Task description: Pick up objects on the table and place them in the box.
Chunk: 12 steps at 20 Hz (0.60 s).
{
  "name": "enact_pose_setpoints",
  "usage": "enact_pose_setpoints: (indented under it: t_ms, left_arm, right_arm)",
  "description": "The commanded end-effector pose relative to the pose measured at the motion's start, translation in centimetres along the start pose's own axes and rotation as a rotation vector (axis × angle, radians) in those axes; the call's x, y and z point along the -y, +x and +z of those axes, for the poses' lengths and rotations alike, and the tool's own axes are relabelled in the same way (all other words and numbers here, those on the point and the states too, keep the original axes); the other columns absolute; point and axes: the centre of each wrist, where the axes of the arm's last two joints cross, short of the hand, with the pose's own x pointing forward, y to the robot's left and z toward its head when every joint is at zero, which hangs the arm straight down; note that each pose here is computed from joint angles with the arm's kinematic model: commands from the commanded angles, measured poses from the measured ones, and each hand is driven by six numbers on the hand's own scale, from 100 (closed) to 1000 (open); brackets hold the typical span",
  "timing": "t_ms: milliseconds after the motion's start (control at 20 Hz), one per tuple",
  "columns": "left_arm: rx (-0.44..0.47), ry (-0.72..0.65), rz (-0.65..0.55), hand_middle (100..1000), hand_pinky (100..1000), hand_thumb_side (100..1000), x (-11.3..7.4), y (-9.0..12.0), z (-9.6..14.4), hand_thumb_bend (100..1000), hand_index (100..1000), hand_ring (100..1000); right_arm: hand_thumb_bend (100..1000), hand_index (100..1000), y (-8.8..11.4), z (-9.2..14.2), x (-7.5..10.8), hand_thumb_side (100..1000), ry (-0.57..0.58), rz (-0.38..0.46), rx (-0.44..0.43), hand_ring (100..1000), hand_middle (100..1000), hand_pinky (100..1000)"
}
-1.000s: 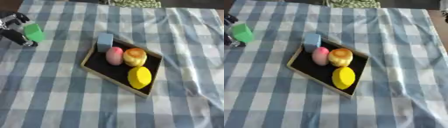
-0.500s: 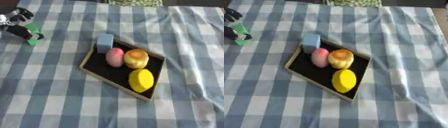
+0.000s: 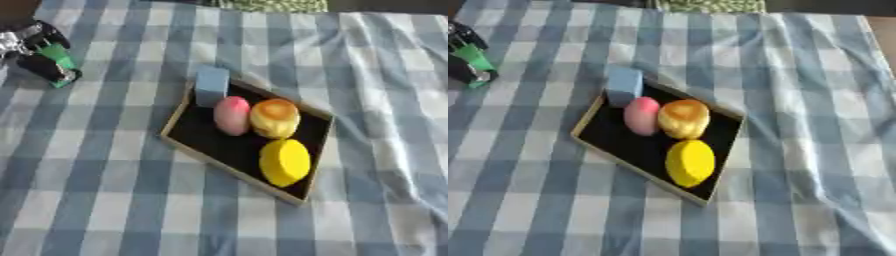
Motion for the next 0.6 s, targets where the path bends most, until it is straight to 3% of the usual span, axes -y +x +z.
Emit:
enact_pose_setpoints:
  t_ms: [50,150,350,600]
  left_arm:
    - [0.005,0.045,0.014,611,843,114,-1.9,0.3,0.4,267,657,722]
    - [0.012,0.047,0.019,600,838,100,-1.9,0.4,0.5,231,628,712]
    - [0.044,0.064,0.009,600,835,100,-2.5,1.1,0.8,242,622,709]
    - [0.172,0.097,-0.074,602,835,100,-3.9,3.9,2.4,242,625,711]
  right_arm:
    - [100,737,0.3,-0.4,0.7,266,-0.013,0.012,0.020,811,626,798]
    - [100,737,0.2,-0.4,0.7,267,-0.012,0.011,0.018,811,626,798]
    - [100,737,0.0,-0.3,0.7,265,-0.009,0.011,0.013,811,626,798]
    - [100,738,-0.2,-0.2,0.6,259,-0.001,0.013,0.006,811,627,799]
